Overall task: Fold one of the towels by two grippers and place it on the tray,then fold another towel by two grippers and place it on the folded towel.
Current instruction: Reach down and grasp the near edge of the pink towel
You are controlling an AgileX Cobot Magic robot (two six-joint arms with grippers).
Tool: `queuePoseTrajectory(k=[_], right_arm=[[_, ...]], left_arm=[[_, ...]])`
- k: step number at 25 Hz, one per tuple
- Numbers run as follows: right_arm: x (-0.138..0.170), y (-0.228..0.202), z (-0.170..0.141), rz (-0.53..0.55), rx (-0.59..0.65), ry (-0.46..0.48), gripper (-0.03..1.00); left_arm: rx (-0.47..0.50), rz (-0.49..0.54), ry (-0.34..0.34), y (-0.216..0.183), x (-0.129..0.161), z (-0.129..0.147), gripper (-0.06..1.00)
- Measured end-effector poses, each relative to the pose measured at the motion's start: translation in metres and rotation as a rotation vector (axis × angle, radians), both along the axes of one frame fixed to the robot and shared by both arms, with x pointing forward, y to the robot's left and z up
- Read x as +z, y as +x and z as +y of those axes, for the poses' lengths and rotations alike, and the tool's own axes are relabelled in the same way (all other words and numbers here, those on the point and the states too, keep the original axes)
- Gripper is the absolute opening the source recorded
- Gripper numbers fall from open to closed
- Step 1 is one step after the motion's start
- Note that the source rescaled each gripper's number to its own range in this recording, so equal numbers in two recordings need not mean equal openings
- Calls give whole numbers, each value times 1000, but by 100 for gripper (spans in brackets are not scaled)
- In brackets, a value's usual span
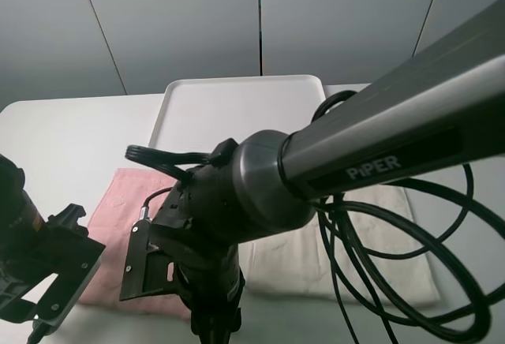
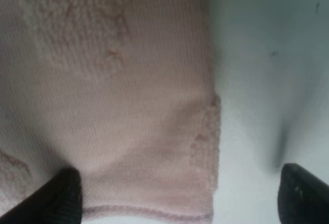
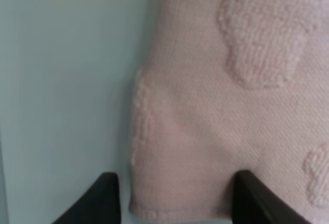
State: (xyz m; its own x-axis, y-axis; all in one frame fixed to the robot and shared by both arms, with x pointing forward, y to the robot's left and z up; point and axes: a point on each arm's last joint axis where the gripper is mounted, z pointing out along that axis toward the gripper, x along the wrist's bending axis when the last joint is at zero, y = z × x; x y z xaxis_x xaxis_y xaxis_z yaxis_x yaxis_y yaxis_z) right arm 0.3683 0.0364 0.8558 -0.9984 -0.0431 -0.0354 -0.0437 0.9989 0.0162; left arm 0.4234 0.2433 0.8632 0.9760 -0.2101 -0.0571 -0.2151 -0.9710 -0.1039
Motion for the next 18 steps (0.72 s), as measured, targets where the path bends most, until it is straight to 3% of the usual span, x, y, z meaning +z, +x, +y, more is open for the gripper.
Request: queuePoseTrajectory(k=[3, 7, 8, 15, 18], right_arm=[[0, 2, 0, -17, -23, 0, 42], [0, 5, 1, -50, -3, 6, 5], [0, 5, 1, -52, -2, 5, 2], [0, 5, 1, -55, -7, 5, 0], [0, 5, 1, -55, -7, 5, 0]], left_arm=[[0, 0, 0, 0, 0, 0, 99], [19, -2, 1, 0, 0, 0, 99], [21, -2, 1, 0, 0, 0, 99], [25, -6, -2, 0, 0, 0, 98], [26, -19, -10, 2, -1, -1, 88]])
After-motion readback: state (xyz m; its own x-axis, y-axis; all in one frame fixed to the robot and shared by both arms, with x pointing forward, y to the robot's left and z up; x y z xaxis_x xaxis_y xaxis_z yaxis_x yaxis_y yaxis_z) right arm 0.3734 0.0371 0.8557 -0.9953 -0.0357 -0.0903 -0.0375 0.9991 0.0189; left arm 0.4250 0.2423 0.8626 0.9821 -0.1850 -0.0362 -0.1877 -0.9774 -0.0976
